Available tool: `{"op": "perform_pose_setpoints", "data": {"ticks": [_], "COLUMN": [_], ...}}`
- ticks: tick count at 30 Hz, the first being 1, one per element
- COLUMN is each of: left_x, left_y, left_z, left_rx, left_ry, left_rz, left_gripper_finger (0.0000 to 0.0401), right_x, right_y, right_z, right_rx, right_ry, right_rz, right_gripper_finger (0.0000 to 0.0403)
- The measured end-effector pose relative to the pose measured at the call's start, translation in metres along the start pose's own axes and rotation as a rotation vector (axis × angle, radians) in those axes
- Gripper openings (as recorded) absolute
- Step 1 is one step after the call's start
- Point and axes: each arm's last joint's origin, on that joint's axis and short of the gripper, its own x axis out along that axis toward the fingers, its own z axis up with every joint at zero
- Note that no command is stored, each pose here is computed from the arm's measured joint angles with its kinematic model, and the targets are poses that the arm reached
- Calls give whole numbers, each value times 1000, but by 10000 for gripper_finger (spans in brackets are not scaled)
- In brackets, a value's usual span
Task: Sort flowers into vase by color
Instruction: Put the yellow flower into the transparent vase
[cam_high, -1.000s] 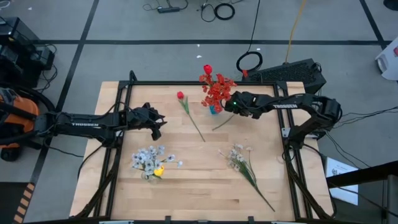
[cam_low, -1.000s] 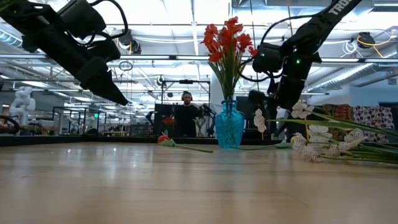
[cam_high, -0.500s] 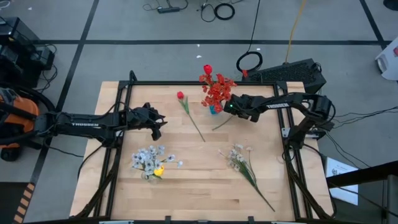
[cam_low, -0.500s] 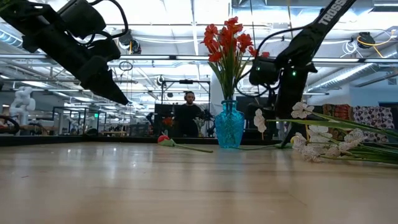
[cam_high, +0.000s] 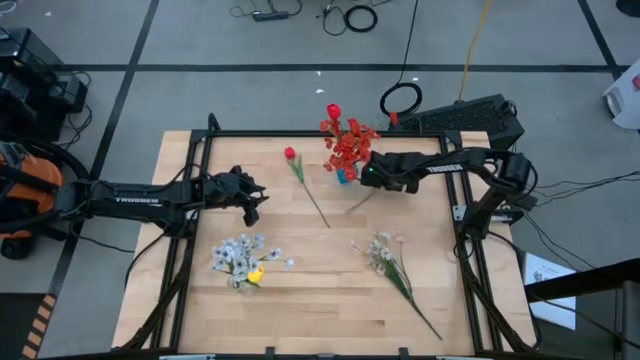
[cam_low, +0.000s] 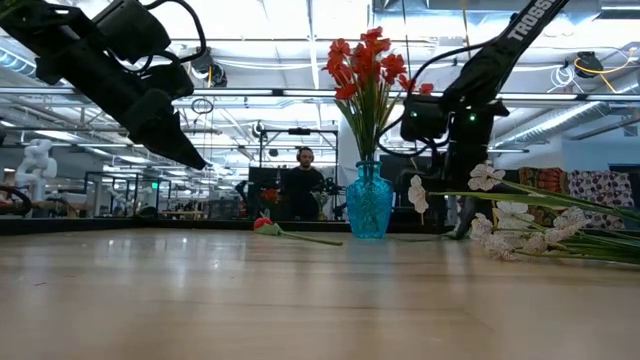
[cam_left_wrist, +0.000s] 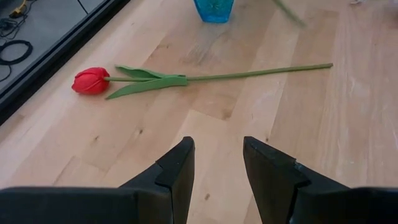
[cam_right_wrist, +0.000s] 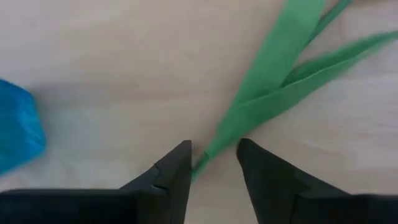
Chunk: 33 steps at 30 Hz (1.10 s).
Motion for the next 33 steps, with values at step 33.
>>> {"op": "perform_pose_setpoints", "data": {"ticks": [33], "left_x": [0], "left_y": [0], "left_z": [0], "left_rx": [-54], "left_ry": [3], "left_rz": [-6], "left_gripper_finger": [145], "right_x": [-140], "right_y": [-53], "right_z": [-22], "right_rx": [-202], "right_ry": [-462], "right_rz": [236], "right_gripper_finger": [1]}}
